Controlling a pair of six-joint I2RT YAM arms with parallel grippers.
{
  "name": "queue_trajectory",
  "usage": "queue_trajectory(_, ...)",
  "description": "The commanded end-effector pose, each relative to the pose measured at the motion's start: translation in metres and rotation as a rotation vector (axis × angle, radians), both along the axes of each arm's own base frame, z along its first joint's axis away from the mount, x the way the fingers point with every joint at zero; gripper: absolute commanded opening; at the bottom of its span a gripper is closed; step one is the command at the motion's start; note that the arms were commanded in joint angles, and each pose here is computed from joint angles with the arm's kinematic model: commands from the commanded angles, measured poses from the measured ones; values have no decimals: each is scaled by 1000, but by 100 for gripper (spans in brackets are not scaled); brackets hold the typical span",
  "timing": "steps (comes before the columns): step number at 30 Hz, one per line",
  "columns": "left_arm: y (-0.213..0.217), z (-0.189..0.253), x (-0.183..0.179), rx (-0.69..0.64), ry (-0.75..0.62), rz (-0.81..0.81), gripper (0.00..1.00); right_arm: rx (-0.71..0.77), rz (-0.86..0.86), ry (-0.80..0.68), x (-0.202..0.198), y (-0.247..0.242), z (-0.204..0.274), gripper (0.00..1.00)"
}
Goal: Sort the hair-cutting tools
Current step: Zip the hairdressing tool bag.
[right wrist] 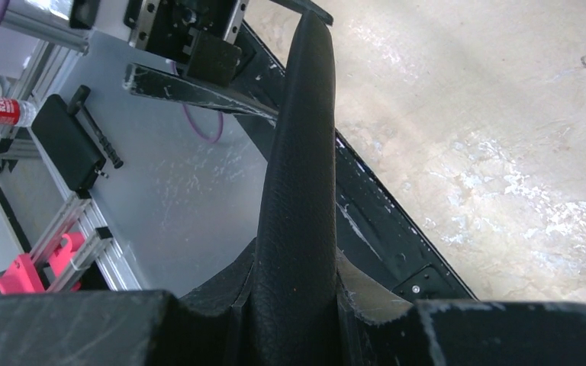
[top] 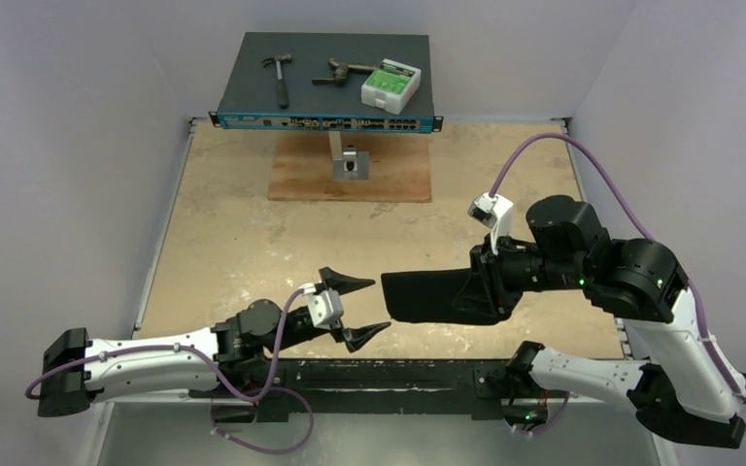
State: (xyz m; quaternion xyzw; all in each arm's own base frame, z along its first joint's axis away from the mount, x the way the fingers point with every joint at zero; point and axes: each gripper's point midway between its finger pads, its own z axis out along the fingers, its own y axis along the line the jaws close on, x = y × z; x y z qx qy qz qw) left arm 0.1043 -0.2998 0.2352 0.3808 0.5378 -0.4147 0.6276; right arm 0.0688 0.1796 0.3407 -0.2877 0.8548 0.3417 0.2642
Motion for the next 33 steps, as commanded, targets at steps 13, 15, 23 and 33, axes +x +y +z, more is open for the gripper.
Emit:
queue_trajectory(13, -7, 32, -25, -121, -36, -140, 76, 146, 60, -70, 0, 18, 26, 0)
queue_trajectory(15, -11, 30, -27, -112, -30, -155, 73, 149, 60, -71, 0, 18, 26, 0)
queue_trajectory(23, -25, 21, -28, -73, -13, -181, 42, 165, 53, -73, -1, 18, 29, 0)
queue_trajectory(33, -19, 26, -24, -100, -8, -152, 54, 170, 58, -74, -2, 18, 28, 0)
